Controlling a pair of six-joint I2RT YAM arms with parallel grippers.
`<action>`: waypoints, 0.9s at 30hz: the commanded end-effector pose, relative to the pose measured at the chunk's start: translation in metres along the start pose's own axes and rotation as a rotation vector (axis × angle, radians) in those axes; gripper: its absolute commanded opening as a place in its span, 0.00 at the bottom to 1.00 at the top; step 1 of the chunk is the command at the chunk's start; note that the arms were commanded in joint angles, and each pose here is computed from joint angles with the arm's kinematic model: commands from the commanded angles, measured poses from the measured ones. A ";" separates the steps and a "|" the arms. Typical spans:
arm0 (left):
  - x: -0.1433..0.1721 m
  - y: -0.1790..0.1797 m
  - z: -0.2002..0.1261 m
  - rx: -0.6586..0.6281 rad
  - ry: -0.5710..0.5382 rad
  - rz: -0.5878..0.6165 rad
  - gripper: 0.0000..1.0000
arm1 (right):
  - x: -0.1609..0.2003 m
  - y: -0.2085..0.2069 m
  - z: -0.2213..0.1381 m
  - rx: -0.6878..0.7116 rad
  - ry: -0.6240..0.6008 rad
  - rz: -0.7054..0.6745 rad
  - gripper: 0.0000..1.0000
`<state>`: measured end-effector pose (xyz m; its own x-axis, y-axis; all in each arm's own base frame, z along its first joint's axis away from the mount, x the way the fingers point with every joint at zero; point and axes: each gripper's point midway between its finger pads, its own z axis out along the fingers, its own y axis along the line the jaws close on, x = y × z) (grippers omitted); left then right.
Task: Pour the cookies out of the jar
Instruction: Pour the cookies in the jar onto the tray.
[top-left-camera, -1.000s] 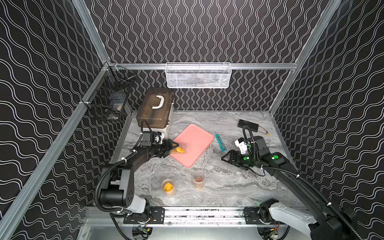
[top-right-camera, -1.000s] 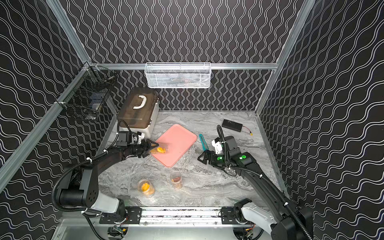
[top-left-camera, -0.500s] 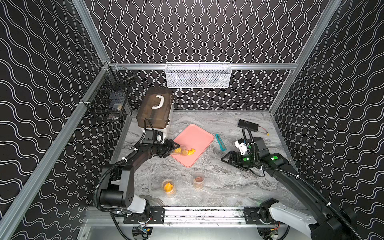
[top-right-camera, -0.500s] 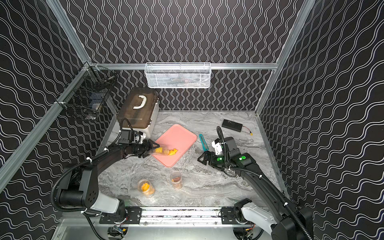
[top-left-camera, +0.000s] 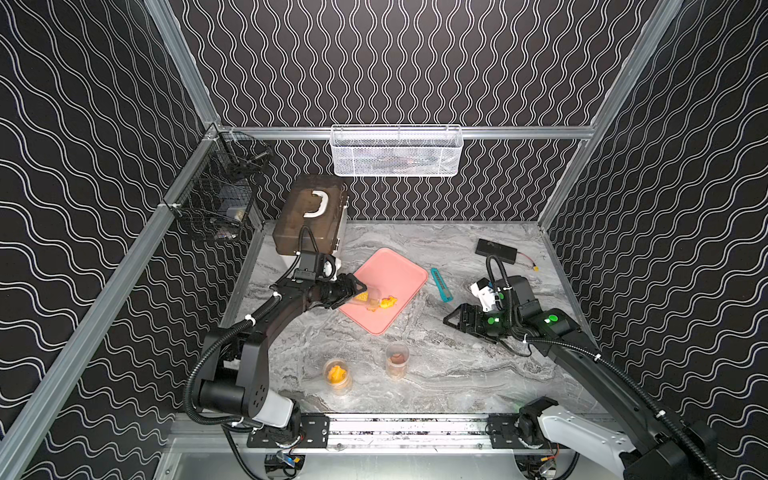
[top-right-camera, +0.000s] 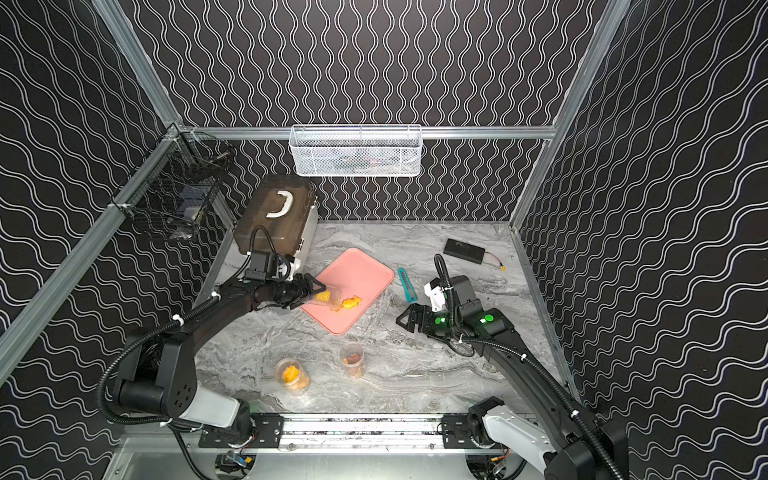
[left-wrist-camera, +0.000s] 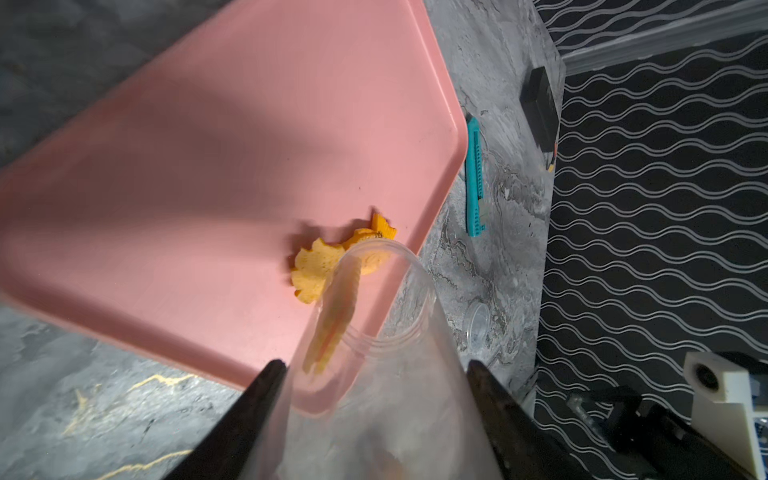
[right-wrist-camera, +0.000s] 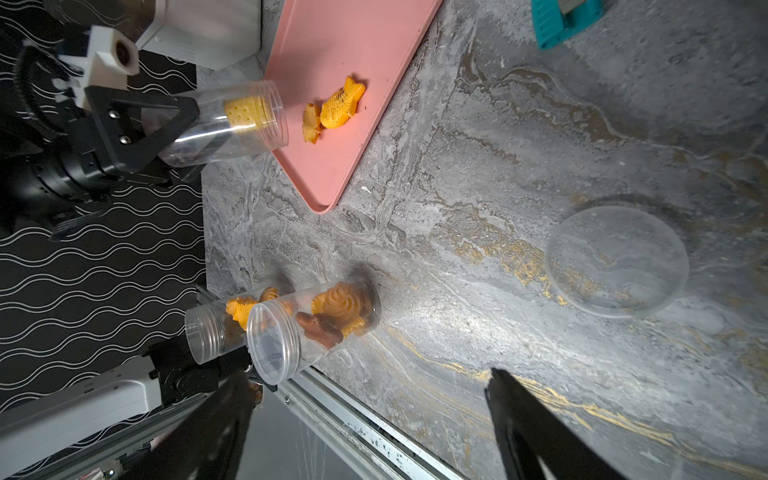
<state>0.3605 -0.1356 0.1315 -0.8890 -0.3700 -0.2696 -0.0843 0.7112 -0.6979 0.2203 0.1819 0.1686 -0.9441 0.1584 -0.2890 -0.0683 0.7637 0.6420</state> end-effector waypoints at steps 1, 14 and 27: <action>0.000 0.009 -0.006 -0.092 -0.008 0.074 0.29 | -0.003 0.002 -0.002 0.001 -0.011 -0.009 0.91; -0.001 0.004 -0.007 -0.184 -0.005 0.196 0.29 | -0.004 0.004 -0.004 0.002 -0.015 -0.003 0.91; 0.010 -0.003 0.007 -0.281 0.029 0.309 0.29 | -0.004 0.005 -0.002 -0.002 -0.006 -0.001 0.90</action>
<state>0.3518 -0.1458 0.1302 -0.9038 -0.0949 -0.4174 0.0750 0.9249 -0.3727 0.2224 0.1833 0.1698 -0.9460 0.1592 -0.2824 -0.0629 0.7643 0.6418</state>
